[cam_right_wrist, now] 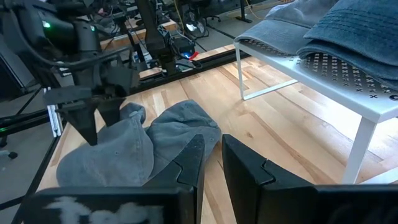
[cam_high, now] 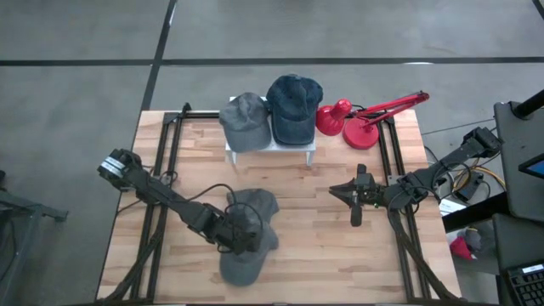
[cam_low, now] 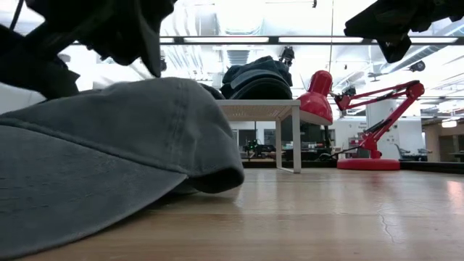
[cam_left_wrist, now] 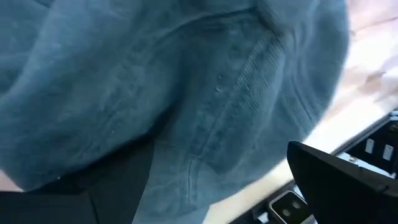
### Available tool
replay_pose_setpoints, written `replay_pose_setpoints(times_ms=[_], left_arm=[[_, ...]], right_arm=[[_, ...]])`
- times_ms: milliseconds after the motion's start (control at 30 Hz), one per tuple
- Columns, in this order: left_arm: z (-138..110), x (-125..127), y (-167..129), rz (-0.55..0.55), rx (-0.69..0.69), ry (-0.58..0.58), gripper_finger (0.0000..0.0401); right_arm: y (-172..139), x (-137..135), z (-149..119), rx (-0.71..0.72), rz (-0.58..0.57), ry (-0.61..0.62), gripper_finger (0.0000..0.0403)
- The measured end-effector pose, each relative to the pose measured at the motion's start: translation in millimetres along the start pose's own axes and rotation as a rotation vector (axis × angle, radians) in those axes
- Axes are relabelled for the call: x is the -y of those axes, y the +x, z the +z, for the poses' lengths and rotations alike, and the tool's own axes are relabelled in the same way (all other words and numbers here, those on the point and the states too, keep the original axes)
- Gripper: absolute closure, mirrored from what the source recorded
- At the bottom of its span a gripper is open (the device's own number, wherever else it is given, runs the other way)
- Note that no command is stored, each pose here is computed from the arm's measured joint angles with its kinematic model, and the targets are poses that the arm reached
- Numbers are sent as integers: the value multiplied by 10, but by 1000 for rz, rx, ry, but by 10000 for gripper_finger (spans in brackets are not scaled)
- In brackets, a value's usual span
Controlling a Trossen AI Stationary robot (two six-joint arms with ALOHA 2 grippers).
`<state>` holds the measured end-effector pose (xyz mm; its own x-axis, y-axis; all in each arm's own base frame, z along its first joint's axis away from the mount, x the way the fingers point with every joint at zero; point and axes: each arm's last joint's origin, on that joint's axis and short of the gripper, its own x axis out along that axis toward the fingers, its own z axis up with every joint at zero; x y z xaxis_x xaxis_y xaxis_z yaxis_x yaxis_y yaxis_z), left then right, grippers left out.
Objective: Pick & Place hat
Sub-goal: Stack the bottom gray cap on the gray cap
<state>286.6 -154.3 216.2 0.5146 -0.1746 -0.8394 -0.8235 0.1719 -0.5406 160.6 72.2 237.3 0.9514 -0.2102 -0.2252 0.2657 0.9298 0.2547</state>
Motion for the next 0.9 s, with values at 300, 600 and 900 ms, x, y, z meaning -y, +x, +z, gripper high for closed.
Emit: replay_pose_setpoints(times_ms=[300,600,900], left_arm=[[16,-45,-10,35,17,26,18],[31,-44,-72,83,58,56,18],[38,-64,-57,88,59,74,18]], right_arm=[[0,0,0,0,0,0,351],[0,0,0,0,0,0,351],[0,0,0,0,0,0,351]])
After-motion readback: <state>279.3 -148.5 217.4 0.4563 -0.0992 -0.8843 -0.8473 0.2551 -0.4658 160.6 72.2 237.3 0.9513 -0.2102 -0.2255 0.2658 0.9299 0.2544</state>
